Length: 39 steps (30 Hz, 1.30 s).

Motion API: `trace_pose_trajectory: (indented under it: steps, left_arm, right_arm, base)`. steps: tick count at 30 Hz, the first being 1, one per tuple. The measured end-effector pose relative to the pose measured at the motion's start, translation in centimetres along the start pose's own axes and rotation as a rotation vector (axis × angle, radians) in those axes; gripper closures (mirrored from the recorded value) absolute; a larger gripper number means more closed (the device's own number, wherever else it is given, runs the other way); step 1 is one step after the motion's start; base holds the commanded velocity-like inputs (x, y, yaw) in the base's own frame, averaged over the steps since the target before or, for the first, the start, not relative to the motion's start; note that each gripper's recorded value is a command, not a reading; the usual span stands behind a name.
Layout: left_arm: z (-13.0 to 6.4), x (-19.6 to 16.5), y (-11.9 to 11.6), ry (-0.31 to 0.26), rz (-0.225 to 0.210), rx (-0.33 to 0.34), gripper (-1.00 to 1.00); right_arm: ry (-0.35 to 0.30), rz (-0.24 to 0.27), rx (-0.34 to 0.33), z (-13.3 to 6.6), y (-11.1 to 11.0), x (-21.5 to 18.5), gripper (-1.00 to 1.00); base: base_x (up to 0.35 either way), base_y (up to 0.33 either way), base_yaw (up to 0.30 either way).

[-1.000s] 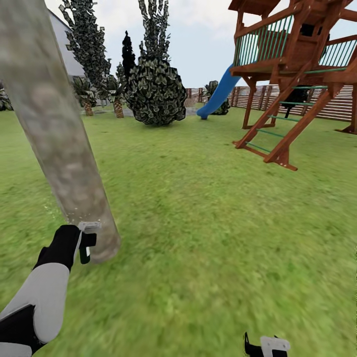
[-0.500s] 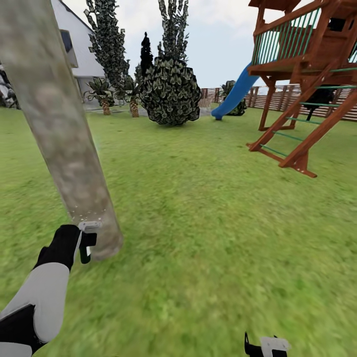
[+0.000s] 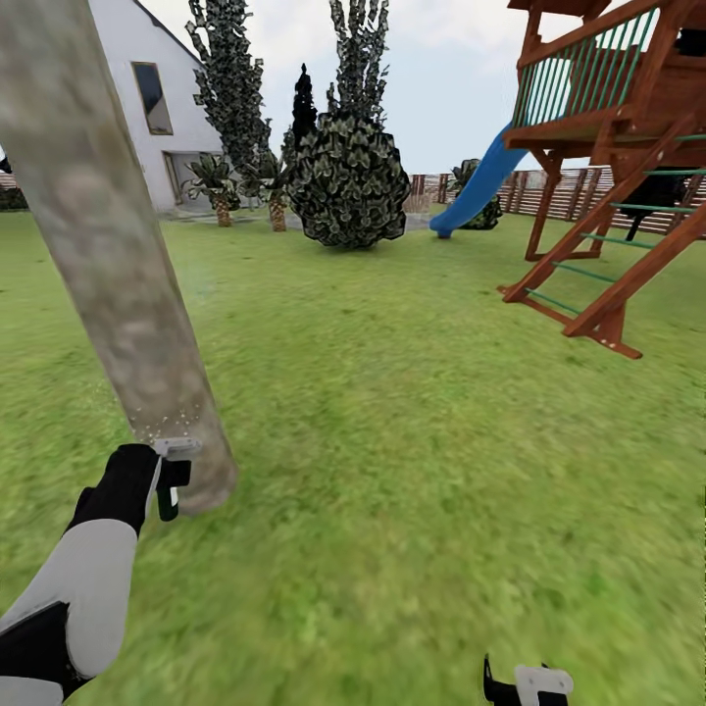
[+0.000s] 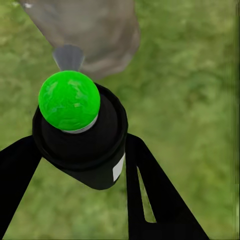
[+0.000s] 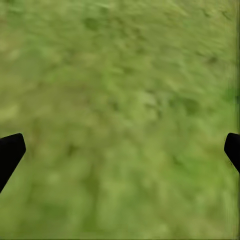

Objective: In the garden, pick up the pesticide atomizer on the floor and spray pesticide onto both trees until each tree trunk is fully covered.

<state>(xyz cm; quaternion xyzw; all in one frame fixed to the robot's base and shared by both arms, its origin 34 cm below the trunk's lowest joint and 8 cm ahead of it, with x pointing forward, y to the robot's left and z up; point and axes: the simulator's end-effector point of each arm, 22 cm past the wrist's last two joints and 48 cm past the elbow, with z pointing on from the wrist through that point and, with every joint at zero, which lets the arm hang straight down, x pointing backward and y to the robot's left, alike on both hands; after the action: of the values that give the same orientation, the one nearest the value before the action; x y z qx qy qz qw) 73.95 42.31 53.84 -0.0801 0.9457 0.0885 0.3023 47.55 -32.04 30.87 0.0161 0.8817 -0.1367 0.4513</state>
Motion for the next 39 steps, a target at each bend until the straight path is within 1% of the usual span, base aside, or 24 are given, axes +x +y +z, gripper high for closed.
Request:
trace_pose_trajectory:
  steps: [9, 11, 13, 14, 15, 17, 18, 19, 20, 21, 23, 24, 25, 26, 27, 28, 30, 32, 33, 35, 37, 38, 39]
  left_arm:
    - [-0.1, -0.2, -0.1, -0.003, -0.002, 0.002, 1.00]
    - [0.1, 0.3, 0.3, 0.004, 0.002, -0.005, 1.00]
    - [0.2, 0.7, 1.6, 0.010, 0.001, -0.025, 1.00]
    - [0.2, 0.9, 3.5, 0.012, 0.001, -0.053, 1.00]
    - [0.2, 1.0, 4.3, 0.014, -0.003, -0.059, 1.00]
    - [0.4, 1.3, 3.5, 0.020, -0.007, -0.042, 1.00]
    - [0.5, 1.4, 2.3, 0.023, -0.007, -0.024, 1.00]
    - [0.6, 1.6, 0.2, 0.025, -0.005, 0.005, 1.00]
    - [0.6, 1.7, -1.1, 0.026, -0.001, 0.021, 1.00]
    - [0.6, 1.6, -1.4, 0.025, 0.005, 0.020, 1.00]
    - [0.5, 1.5, -0.6, 0.021, 0.005, 0.008, 1.00]
    - [0.5, 1.5, 1.5, 0.020, 0.006, -0.025, 1.00]
    - [0.6, 2.2, 4.1, 0.031, 0.008, -0.063, 1.00]
    - [0.7, 2.6, 4.8, 0.036, 0.002, -0.067, 1.00]
    - [0.8, 2.8, 4.9, 0.038, -0.002, -0.065, 1.00]
    - [0.9, 2.9, 4.2, 0.040, -0.004, -0.053, 1.00]
    - [1.1, 3.3, 0.0, 0.045, -0.003, 0.008, 1.00]
    - [1.0, 3.3, -2.1, 0.046, 0.008, 0.031, 1.00]
    - [1.0, 3.3, -2.6, 0.045, 0.010, 0.037, 1.00]
    - [1.0, 3.2, -2.6, 0.043, 0.011, 0.036, 1.00]
    - [1.0, 3.2, -1.8, 0.042, 0.013, 0.022, 1.00]
    - [1.0, 3.2, -0.3, 0.042, 0.019, -0.004, 1.00]
    - [1.0, 3.1, 1.0, 0.043, 0.016, -0.020, 1.00]
  right_arm:
    - [0.000, 0.000, 0.000, 0.0, 0.0, 0.0, -1.00]
    - [0.000, 0.000, 0.000, 0.0, 0.0, 0.0, -1.00]
    - [0.000, 0.000, 0.000, 0.0, 0.0, 0.0, -1.00]
    - [0.000, 0.000, 0.000, 0.0, 0.0, 0.0, -1.00]
    - [0.000, 0.000, 0.000, 0.0, 0.0, 0.0, -1.00]
    - [0.000, 0.000, -0.001, 0.0, 0.0, 0.0, -1.00]
    - [0.000, 0.000, -0.001, 0.0, 0.0, 0.0, -1.00]
    - [0.000, 0.000, -0.001, 0.0, 0.0, 0.0, -1.00]
    - [0.000, 0.000, 0.000, 0.0, 0.0, 0.0, -1.00]
    - [0.000, 0.000, -0.001, 0.0, 0.1, 0.0, -1.00]
    - [0.000, 0.000, -0.001, 0.0, 0.0, 0.0, -1.00]
    - [-0.001, 0.000, -0.001, 0.0, 0.1, 0.0, -1.00]
    - [0.000, -0.001, -0.002, 0.0, 0.1, 0.0, -1.00]
    - [0.000, 0.000, -0.002, 0.0, 0.1, 0.0, -1.00]
    - [0.000, 0.000, -0.002, 0.0, 0.1, 0.0, -1.00]
    - [0.000, 0.000, -0.002, 0.0, 0.1, 0.0, -1.00]
    - [0.000, 0.000, -0.002, 0.0, 0.1, 0.0, -1.00]
    - [0.000, 0.000, -0.002, 0.0, 0.1, 0.0, -1.00]
    - [0.000, 0.000, -0.002, 0.0, 0.1, 0.0, -1.00]
    - [0.000, 0.001, -0.001, 0.0, 0.1, 0.0, -1.00]
    - [0.000, 0.000, 0.000, 0.0, 0.0, 0.0, -1.00]
    - [0.000, 0.000, 0.000, 0.0, 0.0, 0.0, -1.00]
    - [0.000, 0.000, 0.000, 0.0, 0.0, 0.0, -1.00]
  base:
    - [0.133, -0.249, 0.259]
    - [0.194, -0.234, 0.278]
    - [0.195, -0.234, 0.278]
    - [0.193, -0.234, 0.278]
    - [0.187, -0.234, 0.278]
    - [0.180, -0.234, 0.278]
    - [0.177, -0.234, 0.278]
    - [0.176, -0.234, 0.278]
    - [0.176, -0.234, 0.278]
    - [0.176, -0.234, 0.278]
    - [0.175, -0.234, 0.278]
    - [0.175, -0.234, 0.278]
    - [0.175, -0.234, 0.278]
    - [0.175, -0.234, 0.278]
    - [0.175, -0.234, 0.277]
    - [0.175, -0.234, 0.273]
    - [0.175, -0.234, 0.254]
    - [0.175, -0.234, 0.181]
    - [0.175, -0.234, 0.048]
    - [0.175, -0.234, 0.018]
    - [0.158, -0.239, 0.004]
    - [0.069, -0.261, 0.001]
    - [0.035, -0.268, 0.000]
